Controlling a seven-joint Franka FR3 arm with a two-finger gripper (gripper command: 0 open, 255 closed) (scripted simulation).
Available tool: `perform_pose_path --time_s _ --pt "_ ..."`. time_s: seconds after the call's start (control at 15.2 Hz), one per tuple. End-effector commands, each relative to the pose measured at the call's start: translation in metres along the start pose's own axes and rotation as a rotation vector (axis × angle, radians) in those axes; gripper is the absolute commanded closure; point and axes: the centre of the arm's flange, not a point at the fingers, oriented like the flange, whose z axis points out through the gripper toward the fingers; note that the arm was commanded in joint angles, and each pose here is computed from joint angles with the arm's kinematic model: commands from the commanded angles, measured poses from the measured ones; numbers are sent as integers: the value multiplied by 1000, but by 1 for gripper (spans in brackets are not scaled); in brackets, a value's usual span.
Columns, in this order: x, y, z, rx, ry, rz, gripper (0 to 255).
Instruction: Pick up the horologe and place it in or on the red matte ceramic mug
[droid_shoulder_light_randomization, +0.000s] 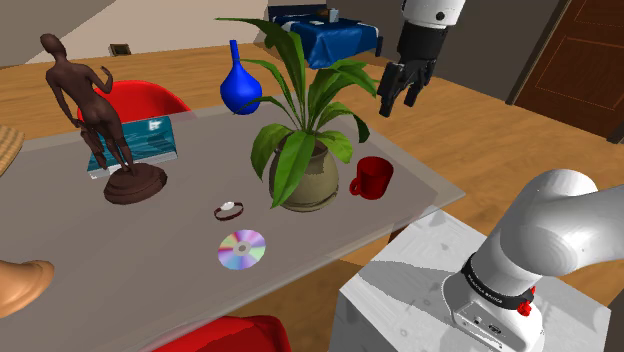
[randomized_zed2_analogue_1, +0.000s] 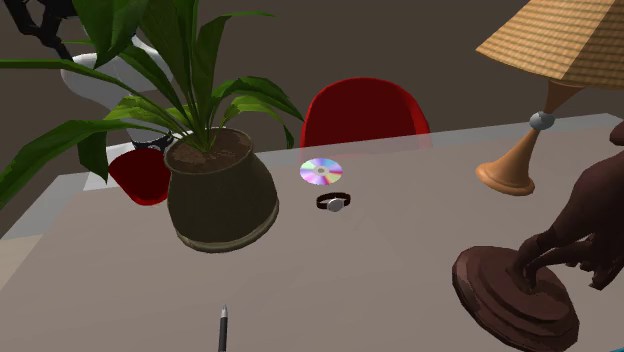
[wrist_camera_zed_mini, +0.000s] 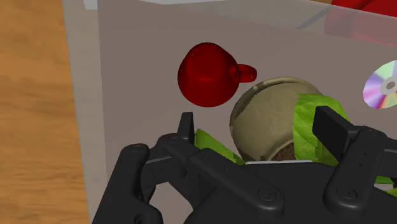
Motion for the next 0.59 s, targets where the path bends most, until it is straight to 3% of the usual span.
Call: perform_pose_path --time_s 0.0,0.53 --pt "0 0 0 0 0 0 0" --pt "90 -40 52 11 -49 -250 0"
